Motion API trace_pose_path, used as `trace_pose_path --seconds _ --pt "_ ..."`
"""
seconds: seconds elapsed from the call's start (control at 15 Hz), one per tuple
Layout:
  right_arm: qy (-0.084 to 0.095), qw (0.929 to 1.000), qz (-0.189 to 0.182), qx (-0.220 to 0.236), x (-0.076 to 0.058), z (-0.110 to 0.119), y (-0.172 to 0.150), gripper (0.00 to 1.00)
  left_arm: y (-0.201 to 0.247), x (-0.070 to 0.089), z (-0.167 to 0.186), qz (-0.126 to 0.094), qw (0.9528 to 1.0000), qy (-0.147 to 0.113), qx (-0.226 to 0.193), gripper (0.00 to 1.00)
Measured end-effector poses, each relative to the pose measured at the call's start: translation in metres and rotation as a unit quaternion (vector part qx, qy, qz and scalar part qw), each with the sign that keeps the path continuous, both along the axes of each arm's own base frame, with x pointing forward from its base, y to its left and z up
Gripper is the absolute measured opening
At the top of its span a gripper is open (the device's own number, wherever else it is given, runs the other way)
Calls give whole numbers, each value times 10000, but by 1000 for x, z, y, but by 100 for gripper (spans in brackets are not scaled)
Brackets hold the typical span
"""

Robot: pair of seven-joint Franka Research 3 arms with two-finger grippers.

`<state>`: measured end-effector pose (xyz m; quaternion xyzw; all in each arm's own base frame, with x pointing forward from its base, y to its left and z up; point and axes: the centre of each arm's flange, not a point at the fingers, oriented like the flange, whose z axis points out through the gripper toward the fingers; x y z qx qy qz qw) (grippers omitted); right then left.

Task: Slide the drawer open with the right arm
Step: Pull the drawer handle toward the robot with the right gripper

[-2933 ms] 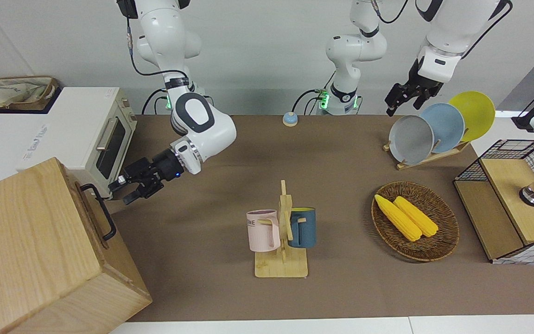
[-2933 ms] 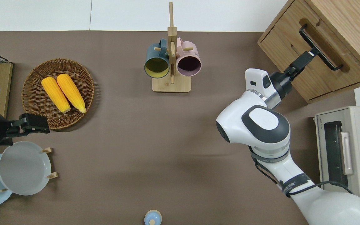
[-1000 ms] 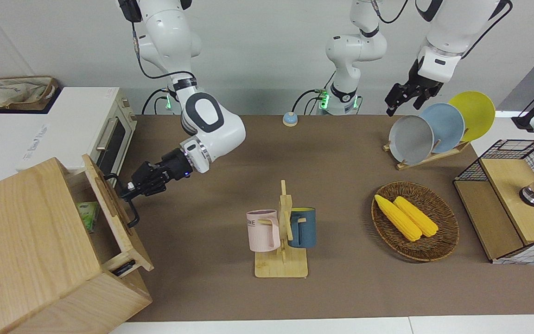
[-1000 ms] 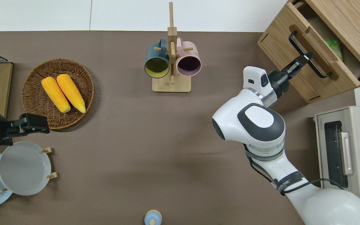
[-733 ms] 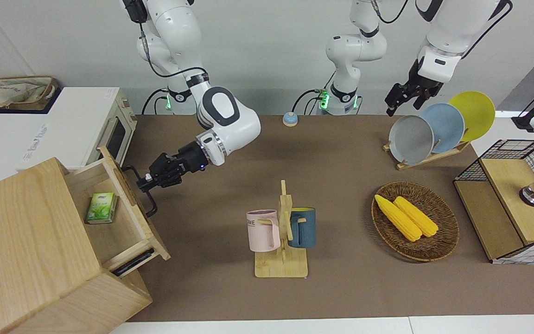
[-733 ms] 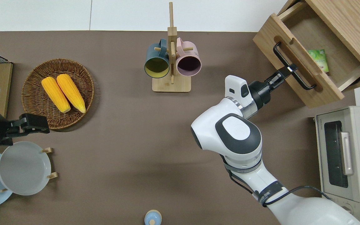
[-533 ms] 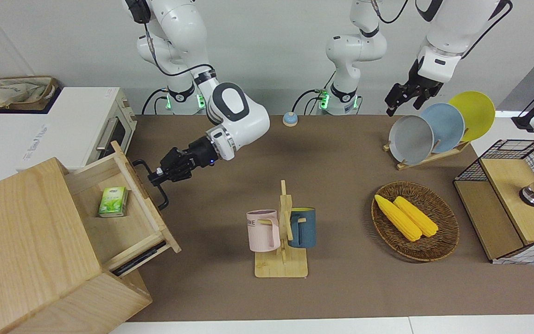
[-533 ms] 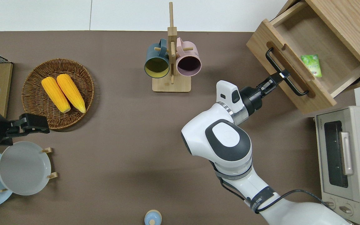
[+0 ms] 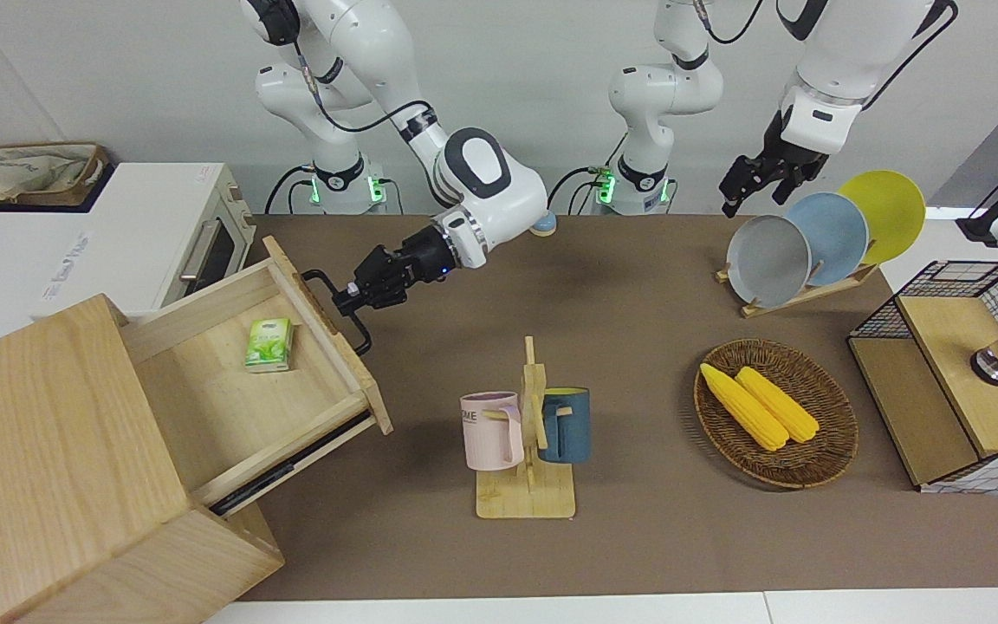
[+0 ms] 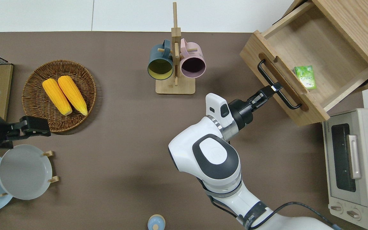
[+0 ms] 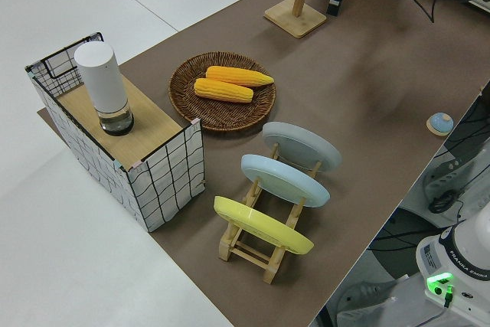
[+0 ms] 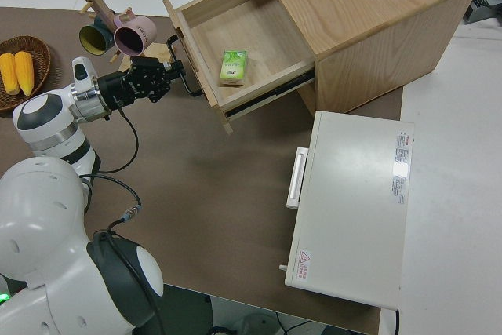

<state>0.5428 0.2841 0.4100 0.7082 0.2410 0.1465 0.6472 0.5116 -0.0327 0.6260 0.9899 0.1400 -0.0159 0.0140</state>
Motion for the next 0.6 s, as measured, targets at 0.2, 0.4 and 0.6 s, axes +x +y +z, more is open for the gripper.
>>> trace_pose_path --seconds 0.2,0.4,0.6 --pt "37 10000 10 40 -14 3 18 19 0 0 0 0 10000 0 0 100" --pt "82 9999 -2 58 -27 4 32 19 0 0 0 0 10000 0 0 100" --pt "98 9999 -53 85 -28 5 33 19 0 0 0 0 10000 0 0 100"
